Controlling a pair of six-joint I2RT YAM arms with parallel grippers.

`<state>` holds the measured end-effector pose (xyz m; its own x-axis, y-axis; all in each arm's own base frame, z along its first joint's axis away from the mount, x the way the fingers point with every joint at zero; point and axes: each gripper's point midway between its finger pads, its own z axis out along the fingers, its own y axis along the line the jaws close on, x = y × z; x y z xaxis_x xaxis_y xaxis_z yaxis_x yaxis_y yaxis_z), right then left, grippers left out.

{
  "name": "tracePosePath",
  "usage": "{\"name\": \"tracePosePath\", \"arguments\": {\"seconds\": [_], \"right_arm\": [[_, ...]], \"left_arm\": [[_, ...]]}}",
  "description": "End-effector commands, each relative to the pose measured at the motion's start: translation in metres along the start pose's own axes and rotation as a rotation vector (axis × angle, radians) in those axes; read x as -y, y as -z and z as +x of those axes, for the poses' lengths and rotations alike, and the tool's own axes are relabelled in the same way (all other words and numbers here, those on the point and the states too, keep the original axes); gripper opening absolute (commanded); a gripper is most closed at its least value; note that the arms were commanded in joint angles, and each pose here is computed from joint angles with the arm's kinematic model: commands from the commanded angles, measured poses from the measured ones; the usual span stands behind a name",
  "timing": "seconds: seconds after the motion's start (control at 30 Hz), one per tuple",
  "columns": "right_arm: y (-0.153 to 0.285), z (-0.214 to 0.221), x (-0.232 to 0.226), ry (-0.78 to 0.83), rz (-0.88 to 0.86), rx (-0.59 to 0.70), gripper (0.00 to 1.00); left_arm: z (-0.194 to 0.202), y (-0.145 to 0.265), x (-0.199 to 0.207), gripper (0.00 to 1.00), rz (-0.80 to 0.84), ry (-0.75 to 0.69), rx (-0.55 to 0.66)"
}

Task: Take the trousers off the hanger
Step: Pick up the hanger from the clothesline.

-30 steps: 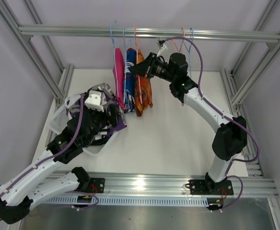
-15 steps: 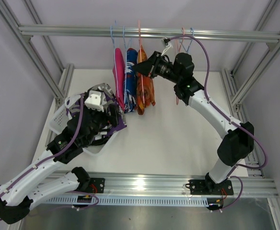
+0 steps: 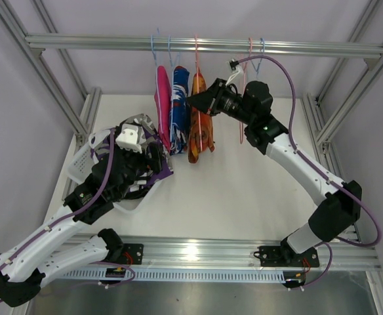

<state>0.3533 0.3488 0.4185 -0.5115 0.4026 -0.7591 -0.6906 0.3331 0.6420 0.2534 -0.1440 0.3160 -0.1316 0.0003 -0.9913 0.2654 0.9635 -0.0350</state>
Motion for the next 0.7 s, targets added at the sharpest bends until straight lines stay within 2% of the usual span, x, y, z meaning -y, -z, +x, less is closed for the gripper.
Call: {"name": "tracePosePath", "arguments": {"seconds": [0.0, 0.23, 0.5, 0.67], "right_arm": [[0.032, -0.055, -0.090, 0.197, -0.141, 0.209, 0.00], [0.053, -0.028, -0.113, 0.241, -0.068, 0.193, 0.00], [0.082, 0.006, -0.094, 0.198, -0.003, 0.186, 0.00], [0.101, 0.008, -0.095, 0.194, 0.021, 0.205, 0.00]], "left_arm": [[-0.012, 0.003, 0.003, 0.99, 0.022, -0.001, 0.036], [-0.011, 0.003, 0.002, 0.99, 0.017, -0.008, 0.033], [-0.008, 0.000, 0.001, 0.99, 0.008, -0.023, 0.023], [-0.005, -0.001, 0.005, 0.99, 0.014, -0.035, 0.013]]}}
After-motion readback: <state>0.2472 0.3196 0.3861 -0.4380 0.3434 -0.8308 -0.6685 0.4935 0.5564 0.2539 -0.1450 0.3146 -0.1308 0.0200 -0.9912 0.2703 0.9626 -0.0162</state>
